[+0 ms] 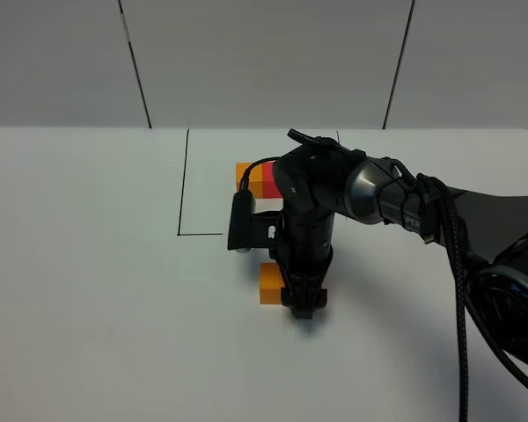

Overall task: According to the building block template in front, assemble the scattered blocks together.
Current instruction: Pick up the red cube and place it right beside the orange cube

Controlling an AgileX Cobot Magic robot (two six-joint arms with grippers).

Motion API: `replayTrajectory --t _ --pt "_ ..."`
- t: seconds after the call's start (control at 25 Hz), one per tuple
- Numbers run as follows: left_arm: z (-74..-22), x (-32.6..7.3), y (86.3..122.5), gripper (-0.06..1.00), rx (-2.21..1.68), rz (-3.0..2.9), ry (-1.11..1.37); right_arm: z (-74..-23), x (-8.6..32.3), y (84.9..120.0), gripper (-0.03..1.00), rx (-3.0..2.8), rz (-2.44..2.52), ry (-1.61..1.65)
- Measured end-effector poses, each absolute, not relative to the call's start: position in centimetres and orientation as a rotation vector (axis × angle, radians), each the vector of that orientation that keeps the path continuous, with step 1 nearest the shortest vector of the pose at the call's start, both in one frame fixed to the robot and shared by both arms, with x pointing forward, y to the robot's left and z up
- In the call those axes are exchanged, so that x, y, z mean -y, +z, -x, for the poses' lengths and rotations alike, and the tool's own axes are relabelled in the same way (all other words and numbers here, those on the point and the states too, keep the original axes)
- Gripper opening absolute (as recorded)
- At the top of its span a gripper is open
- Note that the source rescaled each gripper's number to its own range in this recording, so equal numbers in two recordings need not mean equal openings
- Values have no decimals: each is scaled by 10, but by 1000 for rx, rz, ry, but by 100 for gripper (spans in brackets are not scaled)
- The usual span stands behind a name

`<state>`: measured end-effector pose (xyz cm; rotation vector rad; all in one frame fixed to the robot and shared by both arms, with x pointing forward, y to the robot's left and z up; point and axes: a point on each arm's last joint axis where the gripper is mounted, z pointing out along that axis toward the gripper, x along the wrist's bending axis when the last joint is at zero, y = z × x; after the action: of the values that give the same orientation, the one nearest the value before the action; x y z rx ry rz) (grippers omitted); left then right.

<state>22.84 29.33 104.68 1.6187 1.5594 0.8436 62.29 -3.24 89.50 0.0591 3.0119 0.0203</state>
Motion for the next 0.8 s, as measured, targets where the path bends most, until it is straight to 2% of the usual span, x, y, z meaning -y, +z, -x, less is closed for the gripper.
replayTrajectory --t 0.12,0.16,0.32,0.52,0.68,0.8 --pt "-228 -293 1047 24 -1559 -1619 844 -622 32 909 94 -2987 -84 51" --pt "-228 -293 1047 24 -1559 -1619 844 -622 31 913 98 -2980 -93 59" --pt "-228 -293 1047 24 -1559 -1619 844 -618 34 943 100 -2944 -163 102" --pt "-228 -293 1047 24 -1559 -1619 844 -608 42 1005 100 -2844 -364 224" --pt "-228 -293 1047 24 -1559 -1619 844 -605 66 1057 100 -2700 -624 336" --pt "-228 -293 1047 24 -1559 -1619 844 -605 101 1084 100 -2586 -834 371"
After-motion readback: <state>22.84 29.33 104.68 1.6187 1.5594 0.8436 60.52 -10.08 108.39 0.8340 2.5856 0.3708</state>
